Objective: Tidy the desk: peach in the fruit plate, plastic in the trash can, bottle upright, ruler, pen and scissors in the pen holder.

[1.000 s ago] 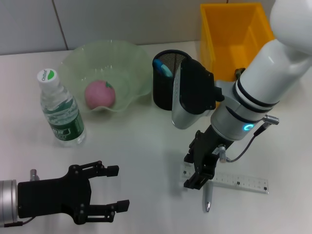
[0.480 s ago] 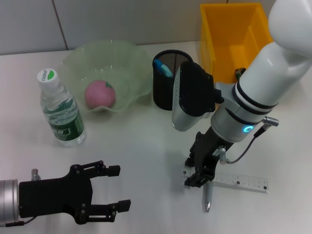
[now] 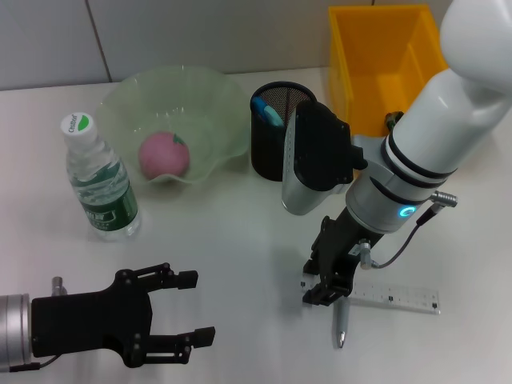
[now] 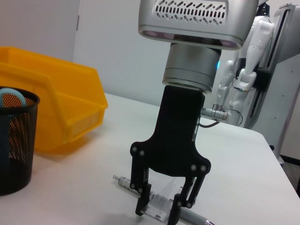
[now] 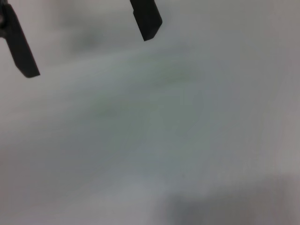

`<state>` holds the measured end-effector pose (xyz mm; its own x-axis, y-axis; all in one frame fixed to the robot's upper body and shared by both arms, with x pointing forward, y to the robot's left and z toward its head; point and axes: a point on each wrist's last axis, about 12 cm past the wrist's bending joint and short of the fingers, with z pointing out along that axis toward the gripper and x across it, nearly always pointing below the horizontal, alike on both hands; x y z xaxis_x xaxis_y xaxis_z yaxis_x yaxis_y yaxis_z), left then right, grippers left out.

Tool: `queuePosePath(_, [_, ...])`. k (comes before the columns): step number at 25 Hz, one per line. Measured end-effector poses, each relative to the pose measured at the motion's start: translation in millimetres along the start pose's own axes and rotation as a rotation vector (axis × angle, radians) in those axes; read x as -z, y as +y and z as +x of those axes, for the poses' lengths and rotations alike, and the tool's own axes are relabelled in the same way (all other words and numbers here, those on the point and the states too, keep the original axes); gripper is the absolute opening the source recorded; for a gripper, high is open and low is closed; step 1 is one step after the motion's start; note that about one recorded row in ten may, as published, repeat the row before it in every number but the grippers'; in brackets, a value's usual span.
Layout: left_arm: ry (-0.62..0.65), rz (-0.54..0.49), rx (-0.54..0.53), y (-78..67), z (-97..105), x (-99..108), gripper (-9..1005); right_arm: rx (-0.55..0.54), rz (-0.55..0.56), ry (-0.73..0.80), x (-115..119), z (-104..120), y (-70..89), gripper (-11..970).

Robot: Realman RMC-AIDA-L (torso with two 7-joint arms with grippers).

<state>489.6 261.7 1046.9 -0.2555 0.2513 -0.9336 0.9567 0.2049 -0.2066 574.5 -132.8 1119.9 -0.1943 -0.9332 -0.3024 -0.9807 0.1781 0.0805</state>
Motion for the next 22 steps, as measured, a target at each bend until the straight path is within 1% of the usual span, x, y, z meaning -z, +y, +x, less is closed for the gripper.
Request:
queuePosePath(7, [-0.001, 0.001, 0.000, -0.1, 0, 0, 845, -0.008, 0.007, -0.016, 3, -1, -0.7, 387])
queuePosePath(10, [-0.002, 0.002, 0.000, -0.2, 0, 0, 845, -0.018, 0.015, -0.041, 8, -3, -2.0, 378])
queuePosePath(12, [-0.002, 0.003, 0.000, -0.3, 0, 0, 844, -0.030, 0.021, -0.067, 15, -4, -3.9, 377])
queuePosePath(13, [-0.003, 0.003, 0.000, -0.3, 0, 0, 844, -0.047, 0.028, -0.105, 24, -4, -6.3, 376])
queuePosePath(15, [-0.003, 0.003, 0.000, -0.3, 0, 0, 844, -0.054, 0.033, -0.127, 29, -4, -7.5, 376])
queuePosePath(17, [-0.003, 0.003, -0.001, -0.2, -1, 0, 843, -0.067, 0.036, -0.182, 38, -4, -9.0, 376])
queuePosePath(18, [-0.002, 0.002, -0.001, 0.0, 0, 0, 843, -0.078, 0.038, -0.233, 46, -4, -10.8, 376])
queuePosePath(19, [-0.001, 0.000, -0.001, 0.2, 0, 0, 843, -0.078, 0.038, -0.233, 46, -4, -10.8, 375])
queuePosePath(22, [0.000, -0.003, -0.001, 0.7, 0, 0, 842, -0.100, 0.043, -0.313, 57, 1, -14.3, 375])
